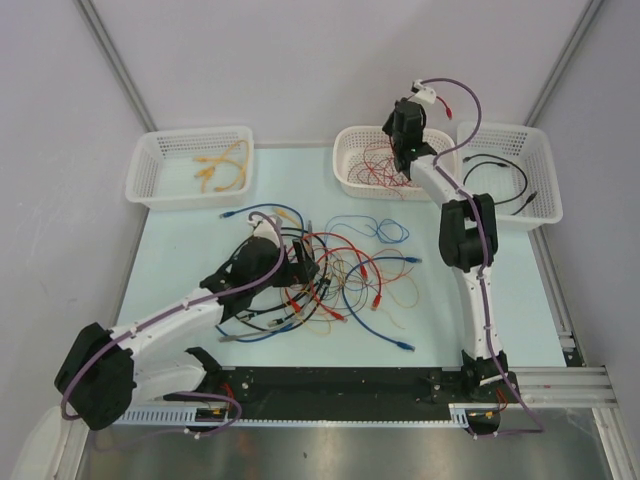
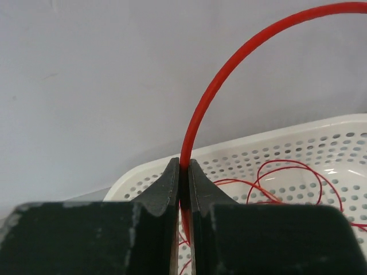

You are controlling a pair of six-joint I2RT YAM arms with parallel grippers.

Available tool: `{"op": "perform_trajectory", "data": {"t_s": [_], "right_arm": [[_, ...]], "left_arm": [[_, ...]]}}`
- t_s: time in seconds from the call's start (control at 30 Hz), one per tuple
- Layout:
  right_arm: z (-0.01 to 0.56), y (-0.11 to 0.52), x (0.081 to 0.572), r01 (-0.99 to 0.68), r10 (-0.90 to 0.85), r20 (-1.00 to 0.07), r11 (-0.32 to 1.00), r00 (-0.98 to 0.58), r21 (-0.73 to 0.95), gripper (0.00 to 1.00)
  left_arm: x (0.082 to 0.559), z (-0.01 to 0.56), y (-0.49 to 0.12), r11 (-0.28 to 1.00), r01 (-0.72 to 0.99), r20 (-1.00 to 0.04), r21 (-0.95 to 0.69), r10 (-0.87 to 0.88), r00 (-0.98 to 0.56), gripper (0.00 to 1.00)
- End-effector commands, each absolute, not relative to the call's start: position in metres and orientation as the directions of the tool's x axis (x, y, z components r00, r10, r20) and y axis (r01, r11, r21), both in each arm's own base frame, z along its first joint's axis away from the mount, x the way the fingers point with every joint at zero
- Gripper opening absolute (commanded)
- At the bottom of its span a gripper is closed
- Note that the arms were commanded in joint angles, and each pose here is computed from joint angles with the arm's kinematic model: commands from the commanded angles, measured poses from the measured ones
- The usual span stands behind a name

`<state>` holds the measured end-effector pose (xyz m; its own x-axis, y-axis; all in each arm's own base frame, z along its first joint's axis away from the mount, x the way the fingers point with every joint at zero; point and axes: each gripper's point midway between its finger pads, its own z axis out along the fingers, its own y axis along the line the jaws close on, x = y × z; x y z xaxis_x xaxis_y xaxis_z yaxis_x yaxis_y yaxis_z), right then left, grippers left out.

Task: Untangle the cables

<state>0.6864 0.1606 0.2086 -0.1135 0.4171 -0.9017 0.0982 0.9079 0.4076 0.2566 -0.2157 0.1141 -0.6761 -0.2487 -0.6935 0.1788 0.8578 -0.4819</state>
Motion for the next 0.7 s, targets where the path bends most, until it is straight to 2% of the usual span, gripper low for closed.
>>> {"op": "perform_trajectory", "data": {"t_s": [0.0, 0.23, 0.67], "right_arm": [[0.231, 0.141, 0.695, 0.104, 0.329, -0.942, 0.936, 0.073, 0.335, 0.0], [0.256, 0.133, 0.691, 0.054, 0.377, -0.911, 0.919, 0.167, 0.39, 0.0], [0.307, 0.155, 0.66, -0.011, 0.465, -0.869, 0.882, 0.166, 0.47, 0.0]], "left_arm": [[0.263, 0.117, -0.227, 0.838, 0.178, -0.674, -0.517, -0.27, -0.687, 1.0], [0.268, 0.114, -0.233, 0.841, 0.183, -0.667, -0.51, -0.252, -0.701, 1.0], [0.262, 0.12, -0.234, 0.819, 0.176, -0.652, -0.546, -0.282, -0.704, 1.0]]}}
